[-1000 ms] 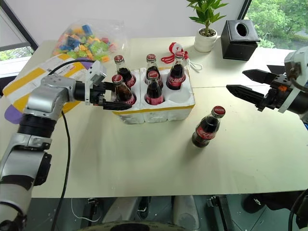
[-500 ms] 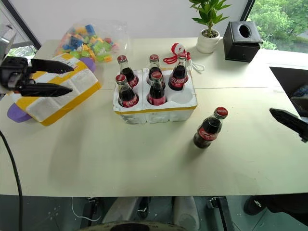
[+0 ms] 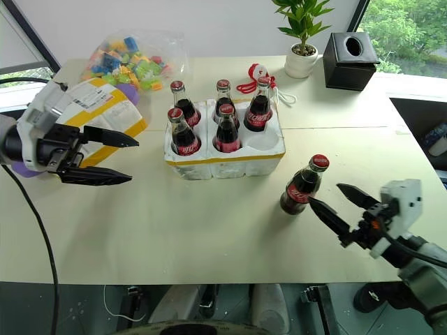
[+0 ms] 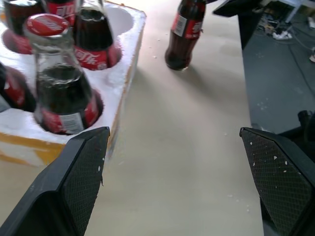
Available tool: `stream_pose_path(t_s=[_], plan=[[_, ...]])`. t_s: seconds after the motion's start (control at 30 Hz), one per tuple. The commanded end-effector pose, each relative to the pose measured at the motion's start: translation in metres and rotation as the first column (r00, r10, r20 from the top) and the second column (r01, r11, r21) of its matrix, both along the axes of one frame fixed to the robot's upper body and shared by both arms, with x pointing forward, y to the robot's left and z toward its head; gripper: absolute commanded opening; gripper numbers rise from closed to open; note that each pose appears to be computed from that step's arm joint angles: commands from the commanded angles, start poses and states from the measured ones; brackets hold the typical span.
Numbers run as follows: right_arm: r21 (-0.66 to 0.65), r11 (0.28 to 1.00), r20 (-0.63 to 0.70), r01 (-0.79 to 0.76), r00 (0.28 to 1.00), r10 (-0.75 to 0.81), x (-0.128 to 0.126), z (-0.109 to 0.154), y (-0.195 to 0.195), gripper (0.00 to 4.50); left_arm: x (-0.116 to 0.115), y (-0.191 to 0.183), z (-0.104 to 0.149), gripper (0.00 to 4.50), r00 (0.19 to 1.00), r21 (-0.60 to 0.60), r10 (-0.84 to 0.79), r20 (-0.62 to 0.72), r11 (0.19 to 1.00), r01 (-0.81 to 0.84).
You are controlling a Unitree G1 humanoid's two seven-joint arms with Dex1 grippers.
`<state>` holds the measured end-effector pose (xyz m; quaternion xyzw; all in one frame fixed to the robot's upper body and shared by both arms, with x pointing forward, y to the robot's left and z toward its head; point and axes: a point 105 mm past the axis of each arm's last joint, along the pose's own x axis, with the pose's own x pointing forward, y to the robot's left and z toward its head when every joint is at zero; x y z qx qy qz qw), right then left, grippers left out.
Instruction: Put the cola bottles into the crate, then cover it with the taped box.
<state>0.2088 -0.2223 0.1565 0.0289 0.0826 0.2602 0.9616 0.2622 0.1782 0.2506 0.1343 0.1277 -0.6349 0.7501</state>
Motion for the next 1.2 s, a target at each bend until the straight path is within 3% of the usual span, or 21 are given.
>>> stream_pose_path(t_s=[0.03,0.4,0.5,0.53,0.57,0.67,0.83,0.97,1.1,1.2], plan=[[-0.013,1.0,0.047,-0.023,0.999,0.023,0.006,0.004,0.011,4.5,-0.003,-0.008,0.008,4.43,0.998,0.002,-0.033,0.05,0.999,0.033],[0.032,0.999,0.031,-0.04,0.999,0.039,0.033,-0.013,0.022,4.5,0.0,-0.011,0.012,4.43,0.996,0.002,-0.018,0.082,1.0,0.018],[0.053,0.998,0.043,-0.026,0.999,0.024,0.04,-0.014,0.023,3.63,0.0,-0.012,0.012,4.5,0.996,0.0,-0.019,0.086,1.0,0.019],[0.056,0.998,0.056,-0.041,0.998,0.038,0.04,-0.01,0.026,3.14,0.0,-0.013,0.012,4.5,0.996,-0.002,-0.018,0.088,1.0,0.018],[0.052,0.997,0.071,-0.057,0.996,0.053,0.038,-0.005,0.027,2.86,0.0,-0.013,0.012,4.5,0.996,-0.002,-0.016,0.089,1.0,0.017],[0.054,0.994,0.117,-0.096,0.989,0.089,0.033,0.014,0.03,2.86,0.0,-0.013,0.012,4.5,0.996,-0.006,-0.012,0.09,1.0,0.012],[0.075,0.973,0.265,-0.216,0.945,0.19,0.03,0.079,0.027,2.86,0.003,-0.012,0.014,4.5,0.995,-0.019,0.011,0.1,1.0,-0.009],[0.079,0.965,0.349,-0.25,0.914,0.208,0.049,0.124,0.025,2.86,0.006,-0.012,0.014,4.5,0.993,-0.028,0.024,0.115,0.999,-0.021],[0.059,0.967,0.373,-0.248,0.904,0.209,0.072,0.139,0.033,2.86,0.009,-0.013,0.016,4.5,0.991,-0.039,0.036,0.131,0.999,-0.031],[0.007,0.971,0.355,-0.24,0.908,0.222,0.099,0.133,0.048,2.86,0.011,-0.012,0.016,4.5,0.989,-0.048,0.053,0.141,0.998,-0.046]])
